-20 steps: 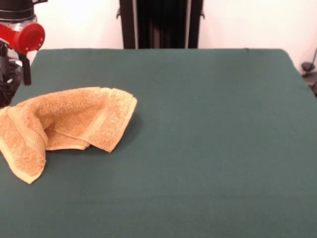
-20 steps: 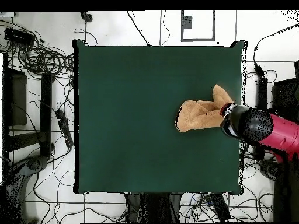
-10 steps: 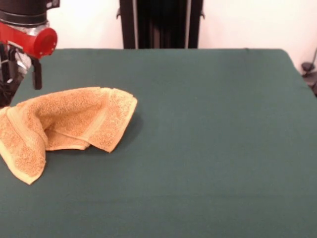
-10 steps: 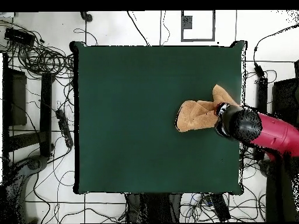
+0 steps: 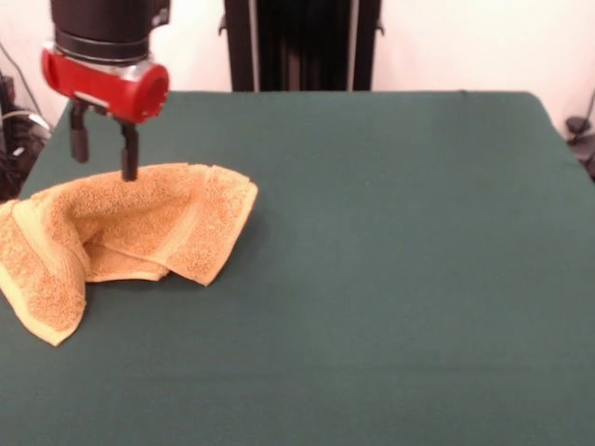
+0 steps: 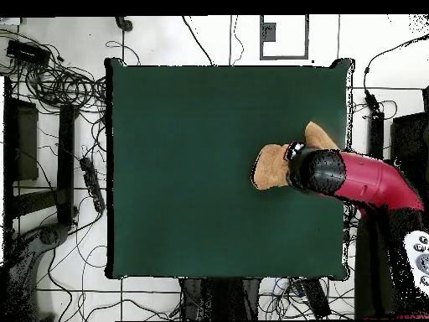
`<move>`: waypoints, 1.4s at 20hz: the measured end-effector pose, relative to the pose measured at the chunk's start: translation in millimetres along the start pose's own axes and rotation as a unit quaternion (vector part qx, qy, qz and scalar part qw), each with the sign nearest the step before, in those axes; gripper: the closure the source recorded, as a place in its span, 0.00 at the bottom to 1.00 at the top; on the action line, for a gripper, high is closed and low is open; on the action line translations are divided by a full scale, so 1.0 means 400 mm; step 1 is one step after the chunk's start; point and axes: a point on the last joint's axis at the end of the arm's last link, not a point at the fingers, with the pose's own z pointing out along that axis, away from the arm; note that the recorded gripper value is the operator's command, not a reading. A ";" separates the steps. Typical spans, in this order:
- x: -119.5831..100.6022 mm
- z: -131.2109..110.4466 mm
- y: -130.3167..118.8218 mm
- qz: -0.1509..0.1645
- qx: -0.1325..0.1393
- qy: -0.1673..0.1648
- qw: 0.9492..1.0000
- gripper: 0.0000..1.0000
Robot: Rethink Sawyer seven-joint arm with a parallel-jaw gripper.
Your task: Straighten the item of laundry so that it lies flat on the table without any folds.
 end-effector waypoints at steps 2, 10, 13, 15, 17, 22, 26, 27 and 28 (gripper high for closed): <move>0.008 -0.005 0.030 -0.009 0.001 0.009 1.000 0.00; 0.038 0.011 0.110 -0.029 0.002 0.037 0.999 0.00; 0.057 0.046 0.127 -0.034 0.001 0.048 0.998 0.00; 0.075 0.080 0.132 -0.035 0.001 0.059 0.998 0.00; 0.086 0.102 0.133 -0.035 0.000 0.066 0.997 0.00; 0.130 0.211 0.139 -0.035 -0.001 0.094 0.995 0.00; 0.160 0.294 0.145 -0.032 -0.004 0.112 0.993 0.00; 0.146 0.291 0.144 -0.030 -0.003 0.110 0.993 0.00; 0.142 0.290 0.144 -0.030 -0.003 0.110 0.993 0.00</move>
